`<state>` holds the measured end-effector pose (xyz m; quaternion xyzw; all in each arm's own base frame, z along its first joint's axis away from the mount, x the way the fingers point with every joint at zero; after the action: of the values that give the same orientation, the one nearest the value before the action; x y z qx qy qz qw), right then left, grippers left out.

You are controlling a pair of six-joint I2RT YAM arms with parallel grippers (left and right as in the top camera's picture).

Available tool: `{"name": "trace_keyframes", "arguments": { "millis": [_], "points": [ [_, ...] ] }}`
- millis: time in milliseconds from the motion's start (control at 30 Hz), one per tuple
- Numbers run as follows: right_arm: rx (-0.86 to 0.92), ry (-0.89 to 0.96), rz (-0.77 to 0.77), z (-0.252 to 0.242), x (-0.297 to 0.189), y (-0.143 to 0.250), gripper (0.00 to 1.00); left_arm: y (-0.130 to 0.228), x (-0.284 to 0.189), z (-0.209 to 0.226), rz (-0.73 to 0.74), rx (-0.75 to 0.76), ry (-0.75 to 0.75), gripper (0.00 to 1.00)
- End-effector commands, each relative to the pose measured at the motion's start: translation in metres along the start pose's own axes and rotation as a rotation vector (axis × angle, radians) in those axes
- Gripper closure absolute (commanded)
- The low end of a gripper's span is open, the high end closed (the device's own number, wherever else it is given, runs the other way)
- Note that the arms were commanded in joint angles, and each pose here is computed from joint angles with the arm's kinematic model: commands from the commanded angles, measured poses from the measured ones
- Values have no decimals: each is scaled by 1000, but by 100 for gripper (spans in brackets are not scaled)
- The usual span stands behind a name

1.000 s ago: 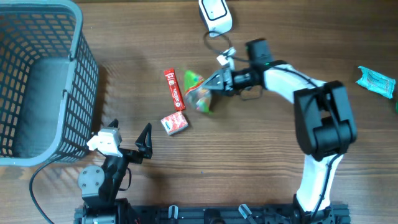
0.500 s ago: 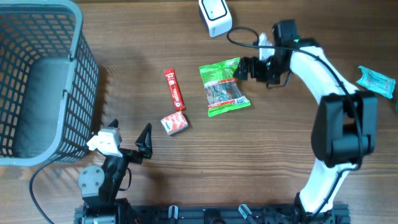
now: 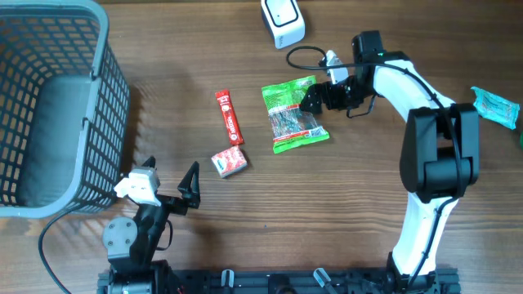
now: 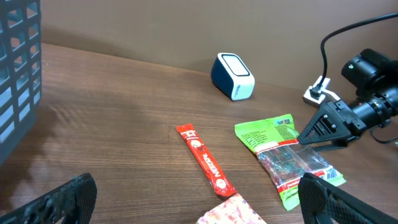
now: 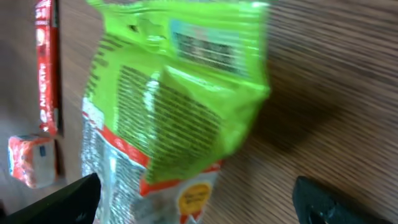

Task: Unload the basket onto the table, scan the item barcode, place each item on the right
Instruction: 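Grasp the flipped Haribo bag again with the right gripper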

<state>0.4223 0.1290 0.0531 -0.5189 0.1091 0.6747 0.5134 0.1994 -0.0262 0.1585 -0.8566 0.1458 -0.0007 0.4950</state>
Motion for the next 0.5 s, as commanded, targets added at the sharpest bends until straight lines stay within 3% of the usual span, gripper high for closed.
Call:
{"name": "trace_keyframes", "arguments": {
  "millis": [0,167,233,267,300,467],
  "points": [
    [-43,-71,65,13,37,11,0,1,0,2,-1,14,-8,0],
    [-37,-119,168,27,82,31,0,1,0,2,-1,14,-7,0],
    [-24,-116,198,24,92,39,45,1,0,2,-1,14,-7,0],
    [-1,-106,207,21,92,41,80,1,0,2,-1,14,-7,0],
    [17,-104,204,19,90,41,94,1,0,2,-1,14,-7,0],
    [132,-283,69,42,34,-2,96,1,0,2,-1,14,-7,0]
  ]
}}
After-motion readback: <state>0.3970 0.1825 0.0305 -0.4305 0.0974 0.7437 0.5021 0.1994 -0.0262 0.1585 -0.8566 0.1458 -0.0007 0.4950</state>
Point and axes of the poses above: each gripper's point midway between its finger pads, its own x axis out along the fingers, its own z axis along the line the jaws close on, y = z × x, the point moved 4 cm from there along -x, back along the fingers, and after that the axes turned 14 degrees about -x, right-handed, at the moved point
